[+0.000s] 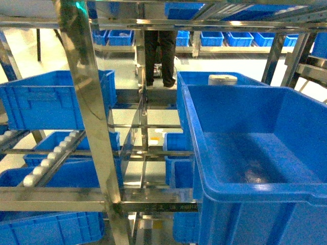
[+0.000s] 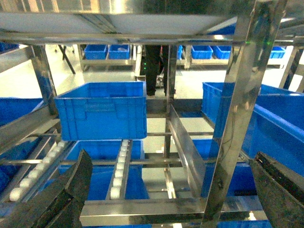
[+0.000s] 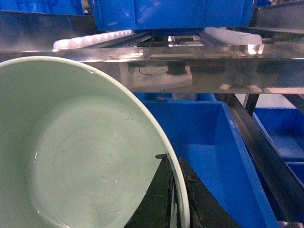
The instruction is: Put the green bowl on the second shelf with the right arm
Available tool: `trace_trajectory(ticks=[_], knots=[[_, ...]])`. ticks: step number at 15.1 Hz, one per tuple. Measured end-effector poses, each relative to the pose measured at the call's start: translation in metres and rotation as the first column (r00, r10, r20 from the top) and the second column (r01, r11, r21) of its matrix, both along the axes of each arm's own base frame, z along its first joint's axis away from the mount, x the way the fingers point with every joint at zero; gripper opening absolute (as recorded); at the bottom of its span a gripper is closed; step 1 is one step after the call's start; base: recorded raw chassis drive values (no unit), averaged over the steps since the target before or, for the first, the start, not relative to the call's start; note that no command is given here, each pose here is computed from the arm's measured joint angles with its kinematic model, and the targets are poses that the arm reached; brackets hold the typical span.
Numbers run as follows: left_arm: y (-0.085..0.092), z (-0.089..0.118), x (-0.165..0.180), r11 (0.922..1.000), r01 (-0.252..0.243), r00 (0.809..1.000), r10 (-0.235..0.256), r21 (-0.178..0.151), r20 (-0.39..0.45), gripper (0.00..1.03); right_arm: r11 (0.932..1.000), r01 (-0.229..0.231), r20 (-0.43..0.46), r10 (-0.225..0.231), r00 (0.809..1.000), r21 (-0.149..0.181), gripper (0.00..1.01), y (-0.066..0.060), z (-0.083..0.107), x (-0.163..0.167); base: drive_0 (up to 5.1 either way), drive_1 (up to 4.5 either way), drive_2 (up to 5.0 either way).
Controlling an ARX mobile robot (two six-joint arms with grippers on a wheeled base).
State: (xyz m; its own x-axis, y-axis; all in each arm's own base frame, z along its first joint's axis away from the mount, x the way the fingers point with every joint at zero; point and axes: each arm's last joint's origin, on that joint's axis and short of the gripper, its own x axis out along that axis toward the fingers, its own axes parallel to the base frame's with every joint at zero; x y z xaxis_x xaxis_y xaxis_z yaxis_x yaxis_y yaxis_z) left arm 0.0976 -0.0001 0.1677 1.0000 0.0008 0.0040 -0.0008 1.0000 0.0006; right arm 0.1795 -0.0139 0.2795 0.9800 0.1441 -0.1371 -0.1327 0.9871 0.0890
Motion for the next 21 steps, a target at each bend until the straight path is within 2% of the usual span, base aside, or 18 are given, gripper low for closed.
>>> trace_trajectory(ticks=[2, 3, 6, 7, 8, 10, 13, 15, 17, 20, 21], knots=[[0.0, 0.0, 0.0, 1.0, 0.002, 1.0, -0.002, 0.0, -0.002, 0.98, 1.0, 0.001, -0.019, -0.001, 1.0, 0.002, 0.02, 0.0, -0.003, 0.002, 0.0, 0.0, 0.0], [0.0, -0.001, 0.0, 1.0, 0.002, 1.0, -0.002, 0.0, -0.007, 0.98, 1.0, 0.0, 0.005, 0.0, 1.0, -0.001, 0.02, 0.0, 0.001, 0.0, 0.0, 0.0, 0.0], [0.0, 0.0, 0.0, 1.0, 0.001, 1.0, -0.001, 0.0, -0.005, 0.98, 1.0, 0.0, 0.003, 0.0, 1.0, -0.001, 0.02, 0.0, 0.0, 0.0, 0.0, 0.0, 0.0], [0.0, -0.001, 0.0, 1.0, 0.001, 1.0, -0.001, 0.0, -0.006, 0.98, 0.9996, 0.008, 0.029, -0.007, 1.0, -0.027, 0.02, -0.002, -0.002, 0.004, 0.0, 0.0, 0.0], [0.0, -0.001, 0.0, 1.0, 0.001, 1.0, -0.001, 0.0, -0.005, 0.98, 0.9991, 0.005, -0.003, -0.005, 1.0, -0.041, 0.02, -0.005, -0.016, 0.012, 0.0, 0.0, 0.0], [0.0, -0.001, 0.0, 1.0, 0.001, 1.0, -0.001, 0.0, -0.006, 0.98, 0.9989, -0.004, -0.117, -0.001, 0.993, -0.047, 0.02, -0.011, -0.047, 0.029, 0.0, 0.0, 0.0], [0.0, -0.001, 0.0, 1.0, 0.002, 1.0, -0.002, 0.0, -0.006, 0.98, 0.9974, -0.011, -0.142, 0.001, 0.99, -0.071, 0.02, -0.015, -0.064, 0.047, 0.0, 0.0, 0.0], [0.0, -0.001, 0.0, 1.0, 0.001, 1.0, -0.001, 0.0, -0.006, 0.98, 0.9968, -0.03, -0.203, 0.014, 0.979, -0.075, 0.02, -0.012, -0.079, 0.057, 0.0, 0.0, 0.0], [0.0, -0.001, 0.0, 1.0, 0.001, 1.0, -0.001, 0.0, -0.006, 0.98, 0.9951, -0.045, -0.19, 0.027, 0.981, -0.088, 0.02, -0.006, -0.083, 0.064, 0.0, 0.0, 0.0], [0.0, -0.001, 0.0, 1.0, 0.002, 1.0, -0.002, 0.0, -0.006, 0.98, 0.9936, -0.072, -0.281, 0.045, 0.959, -0.087, 0.02, 0.001, -0.111, 0.086, 0.0, 0.0, 0.0], [0.0, -0.001, 0.0, 1.0, 0.002, 1.0, -0.002, 0.0, -0.006, 0.98, 0.9937, -0.066, -0.287, 0.038, 0.957, -0.091, 0.02, 0.001, -0.115, 0.092, 0.0, 0.0, 0.0]])
